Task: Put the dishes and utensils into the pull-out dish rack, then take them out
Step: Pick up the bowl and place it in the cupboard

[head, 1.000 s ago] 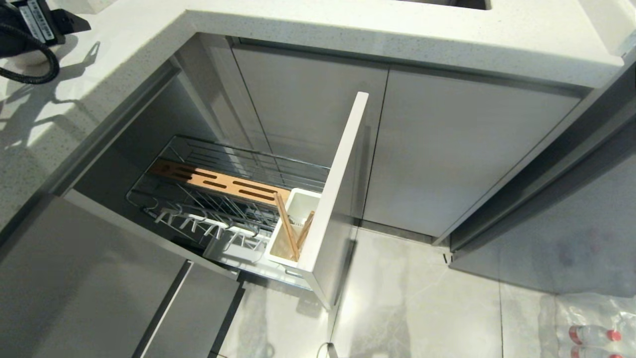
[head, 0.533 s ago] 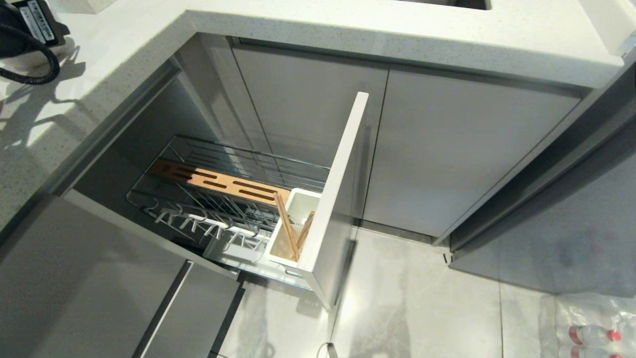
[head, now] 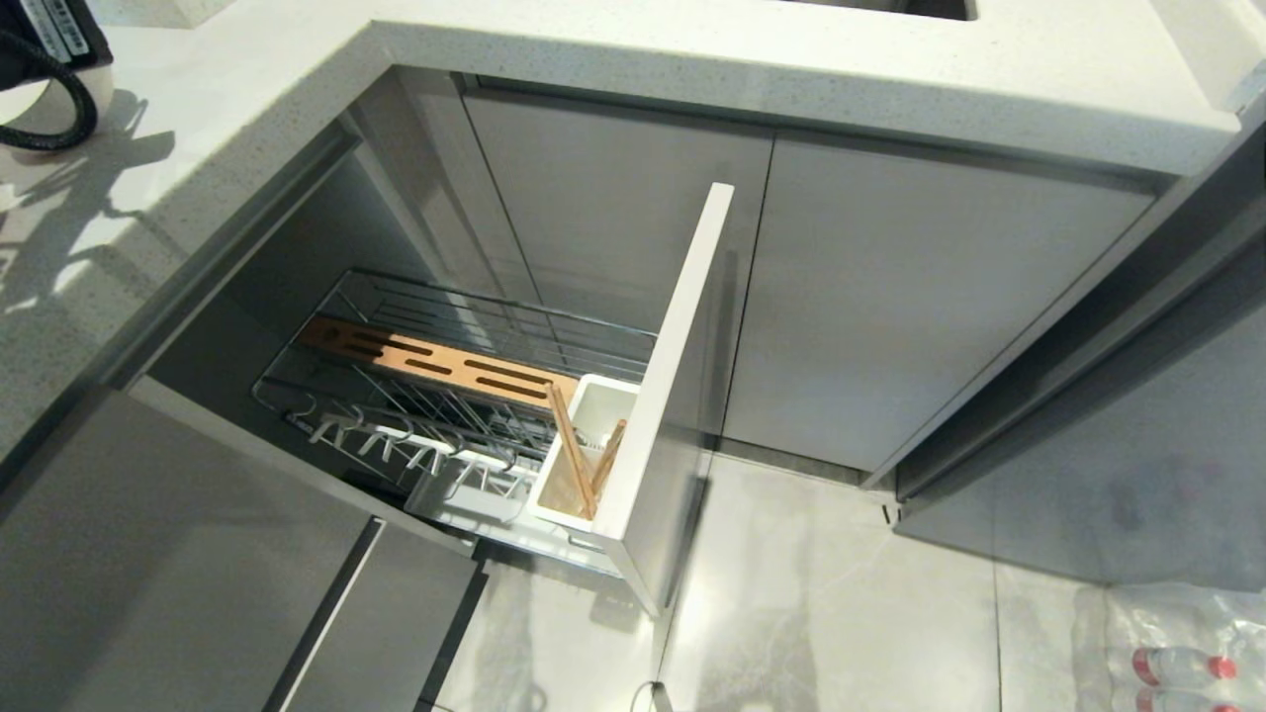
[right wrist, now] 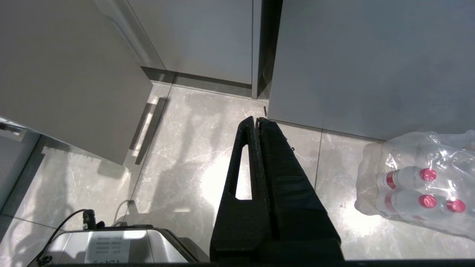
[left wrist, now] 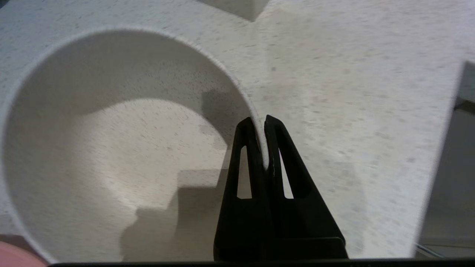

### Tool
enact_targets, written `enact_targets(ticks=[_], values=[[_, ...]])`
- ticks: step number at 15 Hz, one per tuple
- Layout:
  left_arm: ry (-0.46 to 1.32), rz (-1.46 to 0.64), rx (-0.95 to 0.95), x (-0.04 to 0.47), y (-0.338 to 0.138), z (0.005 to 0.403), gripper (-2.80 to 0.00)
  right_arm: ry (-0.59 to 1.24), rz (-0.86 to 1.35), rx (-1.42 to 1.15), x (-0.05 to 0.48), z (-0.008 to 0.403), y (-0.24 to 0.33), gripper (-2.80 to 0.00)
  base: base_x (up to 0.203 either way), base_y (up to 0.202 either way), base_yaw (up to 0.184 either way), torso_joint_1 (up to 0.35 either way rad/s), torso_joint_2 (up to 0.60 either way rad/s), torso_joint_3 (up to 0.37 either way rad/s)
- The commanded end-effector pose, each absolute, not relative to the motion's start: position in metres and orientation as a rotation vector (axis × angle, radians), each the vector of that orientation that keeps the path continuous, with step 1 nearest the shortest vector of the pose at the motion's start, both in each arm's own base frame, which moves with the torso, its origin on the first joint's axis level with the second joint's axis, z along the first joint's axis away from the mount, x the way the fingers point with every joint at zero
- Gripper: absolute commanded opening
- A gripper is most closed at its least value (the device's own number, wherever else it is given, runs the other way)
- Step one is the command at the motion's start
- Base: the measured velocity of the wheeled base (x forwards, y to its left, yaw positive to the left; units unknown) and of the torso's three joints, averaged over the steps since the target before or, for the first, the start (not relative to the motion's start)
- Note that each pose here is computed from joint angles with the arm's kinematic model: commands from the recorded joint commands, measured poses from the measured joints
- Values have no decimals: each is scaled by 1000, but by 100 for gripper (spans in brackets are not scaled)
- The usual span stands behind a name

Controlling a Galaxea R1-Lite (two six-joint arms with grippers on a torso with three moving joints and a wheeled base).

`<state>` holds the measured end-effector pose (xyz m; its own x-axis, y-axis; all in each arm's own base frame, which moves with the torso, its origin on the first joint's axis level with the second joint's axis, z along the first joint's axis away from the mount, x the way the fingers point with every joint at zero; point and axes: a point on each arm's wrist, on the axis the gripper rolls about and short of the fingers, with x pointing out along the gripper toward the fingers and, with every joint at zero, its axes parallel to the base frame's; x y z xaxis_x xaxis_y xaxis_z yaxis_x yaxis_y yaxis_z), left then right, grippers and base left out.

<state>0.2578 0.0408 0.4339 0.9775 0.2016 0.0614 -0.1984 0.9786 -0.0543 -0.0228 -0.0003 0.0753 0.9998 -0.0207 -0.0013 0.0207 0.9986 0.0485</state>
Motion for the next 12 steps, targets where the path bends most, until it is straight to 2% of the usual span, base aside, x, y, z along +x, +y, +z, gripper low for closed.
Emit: enact_targets(ticks=[1,8,10,12], values=[[-109,171,-48,239,30,445,-280,3,-22,49,-23,75,0,-280,0,0,0,0,0,0],[-209,-128,-43,122,-21,477,-280,3,-22,49,-23,75,0,-280,0,0,0,0,0,0],[-223,-237,-53,96,-28,476,-280,3,-22,49,-23,75,0,-280,0,0,0,0,0,0],[-175,-235,-55,84,-29,459,-280,3,-22,49,-23,75,0,-280,0,0,0,0,0,0]])
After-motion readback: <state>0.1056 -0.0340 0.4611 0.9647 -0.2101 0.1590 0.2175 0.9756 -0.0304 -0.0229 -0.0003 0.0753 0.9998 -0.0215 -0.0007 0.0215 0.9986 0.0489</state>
